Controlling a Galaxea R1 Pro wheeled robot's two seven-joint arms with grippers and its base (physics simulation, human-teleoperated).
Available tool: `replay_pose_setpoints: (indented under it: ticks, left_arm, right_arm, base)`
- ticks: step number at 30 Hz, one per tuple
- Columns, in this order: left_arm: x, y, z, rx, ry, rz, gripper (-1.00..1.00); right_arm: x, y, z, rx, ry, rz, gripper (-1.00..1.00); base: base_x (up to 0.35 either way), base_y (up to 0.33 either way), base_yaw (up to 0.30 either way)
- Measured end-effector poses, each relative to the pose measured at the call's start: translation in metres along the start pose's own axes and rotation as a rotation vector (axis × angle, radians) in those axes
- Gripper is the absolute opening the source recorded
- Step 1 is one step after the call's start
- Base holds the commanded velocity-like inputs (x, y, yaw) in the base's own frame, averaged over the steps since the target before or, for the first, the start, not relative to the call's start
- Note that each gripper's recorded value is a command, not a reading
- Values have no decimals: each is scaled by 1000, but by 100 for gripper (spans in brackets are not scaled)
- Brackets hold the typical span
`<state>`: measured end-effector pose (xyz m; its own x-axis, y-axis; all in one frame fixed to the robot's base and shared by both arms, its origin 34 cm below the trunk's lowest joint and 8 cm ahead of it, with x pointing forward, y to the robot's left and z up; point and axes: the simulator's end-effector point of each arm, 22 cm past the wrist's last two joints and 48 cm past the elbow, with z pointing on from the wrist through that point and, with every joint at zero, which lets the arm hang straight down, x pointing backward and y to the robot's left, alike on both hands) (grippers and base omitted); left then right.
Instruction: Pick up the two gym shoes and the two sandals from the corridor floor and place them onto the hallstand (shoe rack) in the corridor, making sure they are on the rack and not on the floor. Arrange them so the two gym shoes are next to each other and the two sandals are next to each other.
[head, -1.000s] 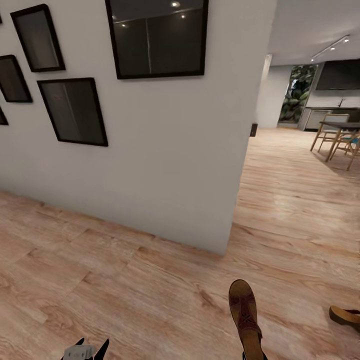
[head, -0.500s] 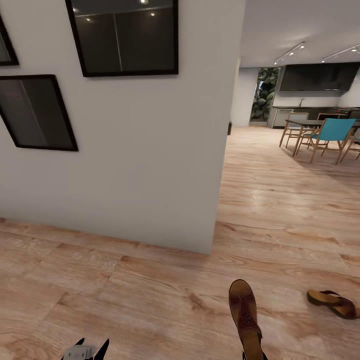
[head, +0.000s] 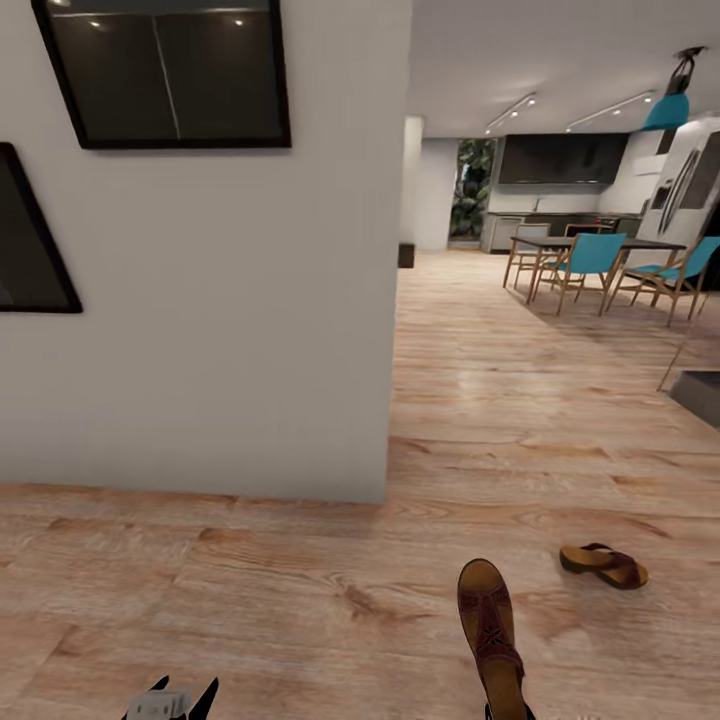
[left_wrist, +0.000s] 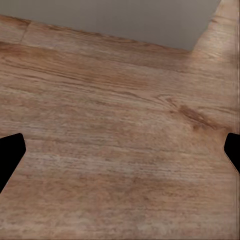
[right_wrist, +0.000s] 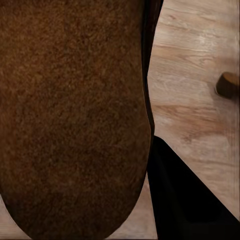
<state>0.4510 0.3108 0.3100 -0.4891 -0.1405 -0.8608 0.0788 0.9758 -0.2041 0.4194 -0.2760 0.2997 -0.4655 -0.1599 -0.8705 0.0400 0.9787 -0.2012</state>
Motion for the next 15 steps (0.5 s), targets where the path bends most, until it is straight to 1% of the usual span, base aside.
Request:
replay_pose_setpoints:
  ticks: [8, 11, 15]
  left_arm:
    - [0, 0, 0, 0, 0, 0, 100]
    - [0, 0, 0, -1, -1, 0, 100]
    - [0, 0, 0, 0, 0, 0, 100]
  right_arm:
    - [0, 0, 0, 0, -1, 0, -100]
    - [0, 0, 0, 0, 0, 0, -100]
    - [0, 0, 0, 0, 0, 0, -100]
  base:
    - [16, 18, -300]
    - [111, 185, -300]
    - [130, 254, -300]
